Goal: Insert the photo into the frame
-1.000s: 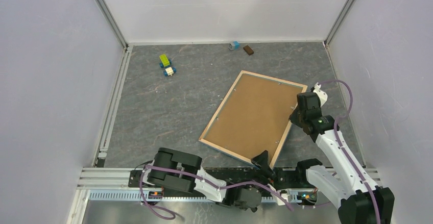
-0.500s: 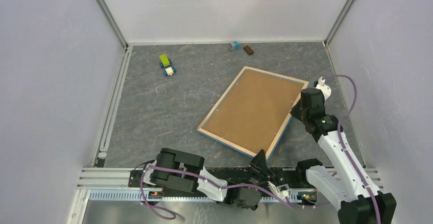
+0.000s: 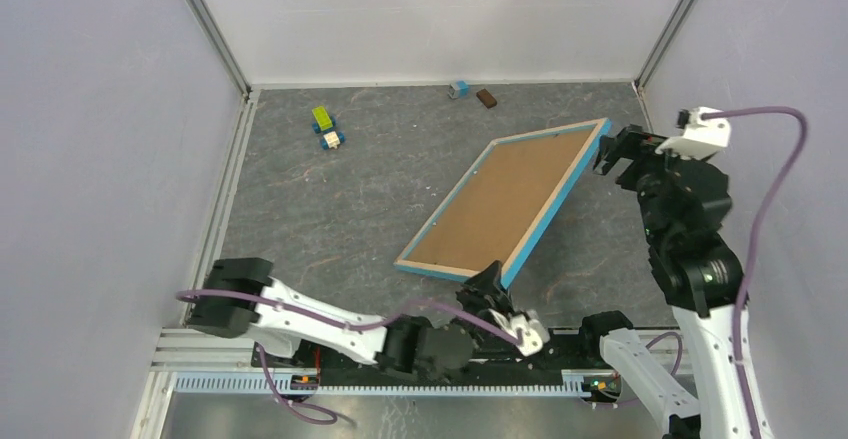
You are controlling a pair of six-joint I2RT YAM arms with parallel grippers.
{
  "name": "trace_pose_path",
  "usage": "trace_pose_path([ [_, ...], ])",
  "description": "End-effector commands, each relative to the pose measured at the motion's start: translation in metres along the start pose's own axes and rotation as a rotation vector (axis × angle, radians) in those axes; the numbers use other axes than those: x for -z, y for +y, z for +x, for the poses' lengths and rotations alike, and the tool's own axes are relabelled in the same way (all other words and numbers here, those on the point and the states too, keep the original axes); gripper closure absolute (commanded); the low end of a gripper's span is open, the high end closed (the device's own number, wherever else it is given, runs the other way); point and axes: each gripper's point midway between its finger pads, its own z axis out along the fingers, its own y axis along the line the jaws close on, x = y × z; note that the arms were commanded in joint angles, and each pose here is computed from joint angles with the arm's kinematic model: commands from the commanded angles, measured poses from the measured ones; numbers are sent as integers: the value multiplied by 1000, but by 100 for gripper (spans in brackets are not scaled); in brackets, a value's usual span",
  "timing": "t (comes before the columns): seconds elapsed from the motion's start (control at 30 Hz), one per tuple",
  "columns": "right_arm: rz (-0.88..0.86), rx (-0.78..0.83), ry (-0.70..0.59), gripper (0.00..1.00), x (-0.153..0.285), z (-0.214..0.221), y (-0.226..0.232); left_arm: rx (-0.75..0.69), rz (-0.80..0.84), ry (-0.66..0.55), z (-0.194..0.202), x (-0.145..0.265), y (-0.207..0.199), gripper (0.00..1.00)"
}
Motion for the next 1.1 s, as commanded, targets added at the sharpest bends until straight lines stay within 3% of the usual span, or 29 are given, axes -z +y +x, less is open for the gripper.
trace_pose_path([
  [0.0,49,65,-141,6,26,-45,-16,470,143,-177,-57,10,27,98],
  [0.17,33,47,-184,3,34,-49,-16,774,208,-246,-63,11,69,98],
  [0.5,10,51,-142,3,26,-30,-12,1375,307,-220,-13,-19,118,98],
  [0.77,9,53,-139,3,25,-25,-13,1788,269,-98,59,-56,120,98],
  [1.07,17,69,-131,2,29,-21,-17,2078,295,-16,121,-118,88,98],
])
